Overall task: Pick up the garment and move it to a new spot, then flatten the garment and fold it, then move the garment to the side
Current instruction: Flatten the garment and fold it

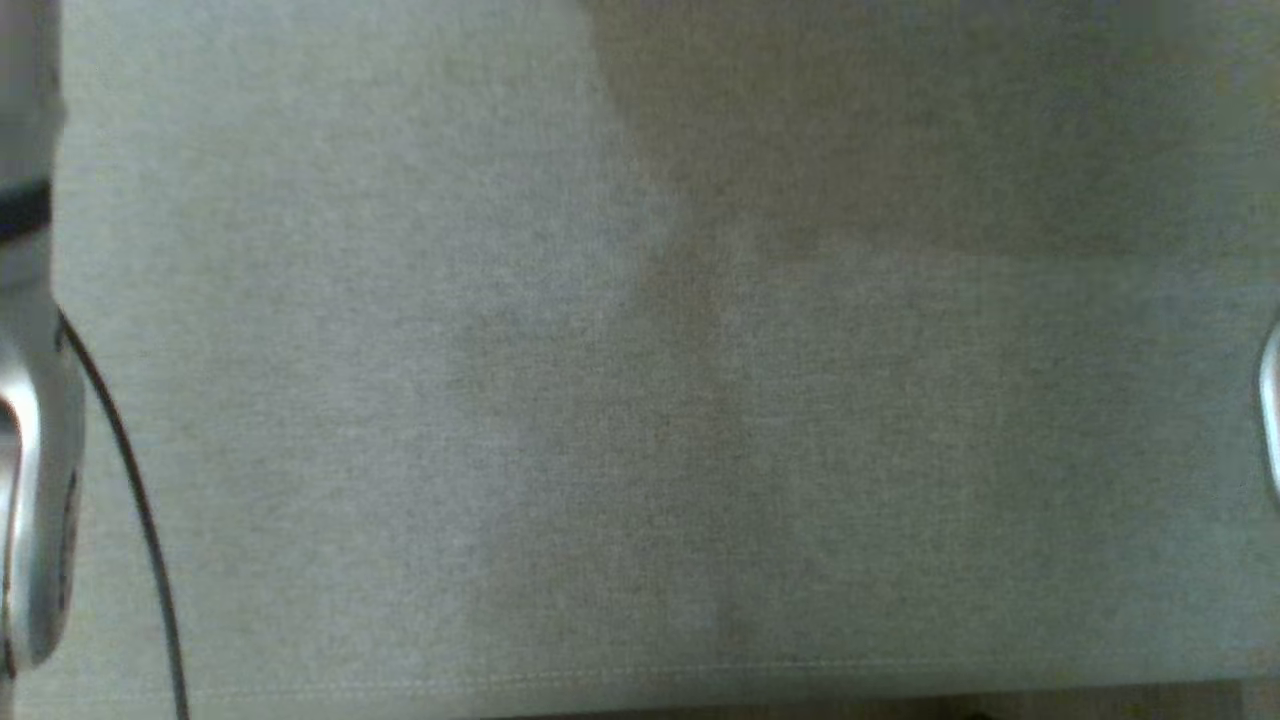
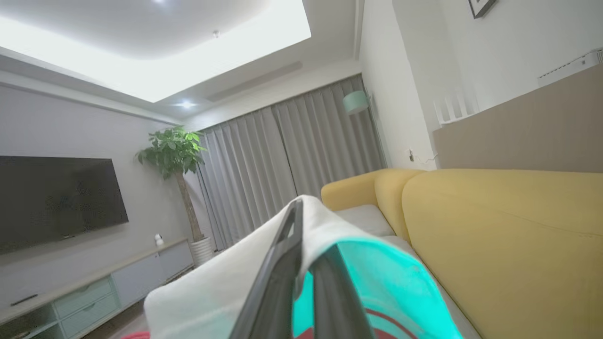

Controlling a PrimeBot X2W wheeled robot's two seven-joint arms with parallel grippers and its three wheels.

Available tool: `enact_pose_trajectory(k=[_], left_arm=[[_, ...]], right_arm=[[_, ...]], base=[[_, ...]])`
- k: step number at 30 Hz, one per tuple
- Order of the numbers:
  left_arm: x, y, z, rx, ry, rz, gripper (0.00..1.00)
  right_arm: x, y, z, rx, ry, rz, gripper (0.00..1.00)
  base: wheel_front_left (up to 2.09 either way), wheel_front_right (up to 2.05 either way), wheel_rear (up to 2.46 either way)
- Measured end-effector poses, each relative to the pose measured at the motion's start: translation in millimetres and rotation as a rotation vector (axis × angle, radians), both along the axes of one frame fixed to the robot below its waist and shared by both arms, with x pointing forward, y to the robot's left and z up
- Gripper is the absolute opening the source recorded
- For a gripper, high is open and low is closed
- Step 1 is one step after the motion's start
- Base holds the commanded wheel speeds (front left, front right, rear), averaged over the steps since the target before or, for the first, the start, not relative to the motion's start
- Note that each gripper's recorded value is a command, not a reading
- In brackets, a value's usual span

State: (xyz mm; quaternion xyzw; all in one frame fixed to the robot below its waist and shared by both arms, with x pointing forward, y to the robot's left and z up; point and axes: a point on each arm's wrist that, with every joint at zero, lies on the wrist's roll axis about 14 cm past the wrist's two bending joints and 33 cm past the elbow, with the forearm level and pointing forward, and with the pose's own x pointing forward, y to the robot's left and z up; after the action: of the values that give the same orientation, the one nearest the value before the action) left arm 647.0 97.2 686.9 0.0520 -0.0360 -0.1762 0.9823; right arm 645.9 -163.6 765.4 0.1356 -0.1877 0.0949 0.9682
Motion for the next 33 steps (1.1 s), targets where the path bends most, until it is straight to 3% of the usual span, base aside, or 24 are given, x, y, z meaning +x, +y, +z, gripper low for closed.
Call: enact_pose_trajectory(k=[3,7,11,15,22,33], left_arm=[[24.5,-3.9,-24.6,-0.015,-0.008,0.009,0.00],[23.7,-23.4,-117.4,0.007,0.136,-0.045,0.00],[-15.4,-35.3,-191.5,0.016,0.259,-0.096,0.00],[-61.0,-30.2,-241.9,-0.002,0.357,-0.110,0.00],[-158.5,-21.1,-279.4,-0.063,0.471,-0.098,0.00],[-302.0,-9.8,-264.8,-0.205,0.587,0.030,0.00]], right_arm=[[21.8,7.2,-23.2,0.003,0.007,0.011,0.00],[26.2,14.7,-123.1,0.004,0.196,0.055,0.00],[-18.7,1.5,-226.9,0.036,0.414,0.063,0.00],[-78.2,-13.8,-283.9,0.059,0.545,0.049,0.00],[-174.8,-25.2,-323.4,0.142,0.677,0.008,0.00],[-319.9,-41.2,-347.0,0.174,0.873,-0.093,0.00]], base=[[0.00,0.00,0.00],[0.00,0.00,0.00],[0.00,0.00,0.00],[0.00,0.00,0.00],[0.00,0.00,0.00],[0.00,0.00,0.00]])
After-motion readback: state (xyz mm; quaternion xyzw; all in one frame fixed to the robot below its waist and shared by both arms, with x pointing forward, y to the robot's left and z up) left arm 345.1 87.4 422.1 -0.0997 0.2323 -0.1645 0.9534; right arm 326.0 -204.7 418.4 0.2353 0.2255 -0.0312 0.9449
